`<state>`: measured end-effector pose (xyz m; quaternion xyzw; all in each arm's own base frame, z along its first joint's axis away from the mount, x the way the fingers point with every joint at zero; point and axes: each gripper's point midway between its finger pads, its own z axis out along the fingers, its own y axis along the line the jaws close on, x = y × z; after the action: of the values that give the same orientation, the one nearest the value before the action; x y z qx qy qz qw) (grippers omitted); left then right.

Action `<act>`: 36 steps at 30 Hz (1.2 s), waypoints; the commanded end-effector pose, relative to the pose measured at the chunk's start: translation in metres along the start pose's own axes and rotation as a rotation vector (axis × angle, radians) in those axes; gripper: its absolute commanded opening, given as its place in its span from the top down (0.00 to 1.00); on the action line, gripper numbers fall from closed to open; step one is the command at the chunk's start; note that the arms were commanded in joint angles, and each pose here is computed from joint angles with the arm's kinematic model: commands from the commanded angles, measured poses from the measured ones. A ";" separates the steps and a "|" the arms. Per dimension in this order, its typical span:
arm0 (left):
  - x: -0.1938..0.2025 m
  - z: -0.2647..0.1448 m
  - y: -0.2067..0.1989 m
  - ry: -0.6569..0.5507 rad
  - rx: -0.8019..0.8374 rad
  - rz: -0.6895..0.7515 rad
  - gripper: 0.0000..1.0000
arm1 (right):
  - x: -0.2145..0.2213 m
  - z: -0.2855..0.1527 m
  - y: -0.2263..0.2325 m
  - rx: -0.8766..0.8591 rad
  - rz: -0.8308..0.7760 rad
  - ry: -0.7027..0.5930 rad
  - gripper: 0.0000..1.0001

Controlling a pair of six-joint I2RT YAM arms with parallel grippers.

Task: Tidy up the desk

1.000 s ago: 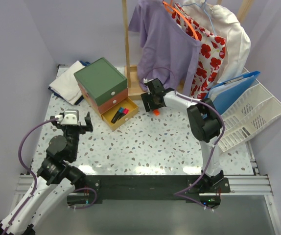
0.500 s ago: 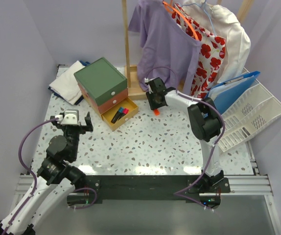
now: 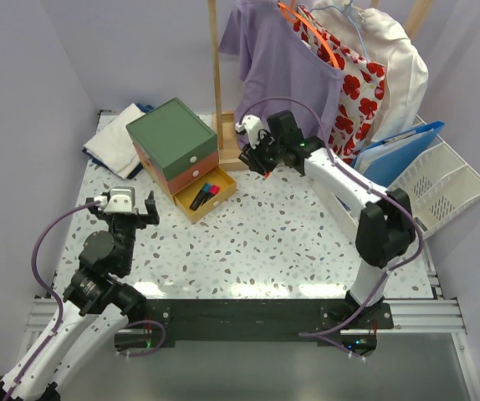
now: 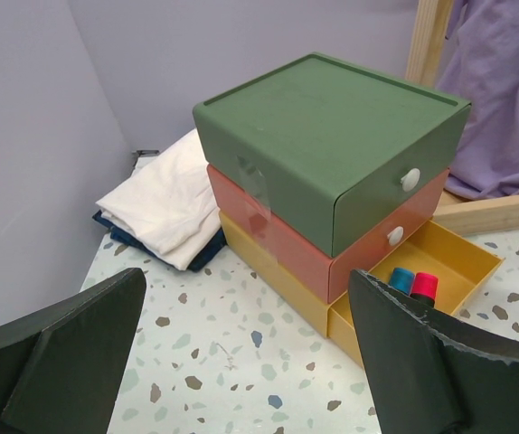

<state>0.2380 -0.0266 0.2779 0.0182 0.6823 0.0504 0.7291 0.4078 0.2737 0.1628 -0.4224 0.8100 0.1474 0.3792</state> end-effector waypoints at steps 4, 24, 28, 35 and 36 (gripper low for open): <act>-0.009 0.003 -0.001 -0.041 0.001 -0.019 0.00 | -0.044 -0.022 0.057 -0.193 -0.484 -0.112 1.00; -0.014 -0.001 0.004 -0.061 -0.016 -0.035 0.00 | -0.080 0.062 0.103 -0.148 -0.877 -0.101 0.86; -0.013 -0.001 0.005 -0.060 -0.019 -0.034 0.00 | -0.085 0.073 0.109 -0.136 -0.868 -0.109 0.60; -0.013 0.000 0.004 -0.059 -0.014 -0.033 0.00 | -0.089 0.073 0.115 -0.122 -0.796 -0.119 0.54; -0.013 0.000 0.004 -0.059 -0.014 -0.033 0.00 | -0.088 0.072 0.114 -0.120 -0.777 -0.120 0.54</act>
<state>0.2357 -0.0260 0.2812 0.0161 0.6772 0.0458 0.7342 0.3768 0.4231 0.1393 -0.7410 0.5461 0.0601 0.3860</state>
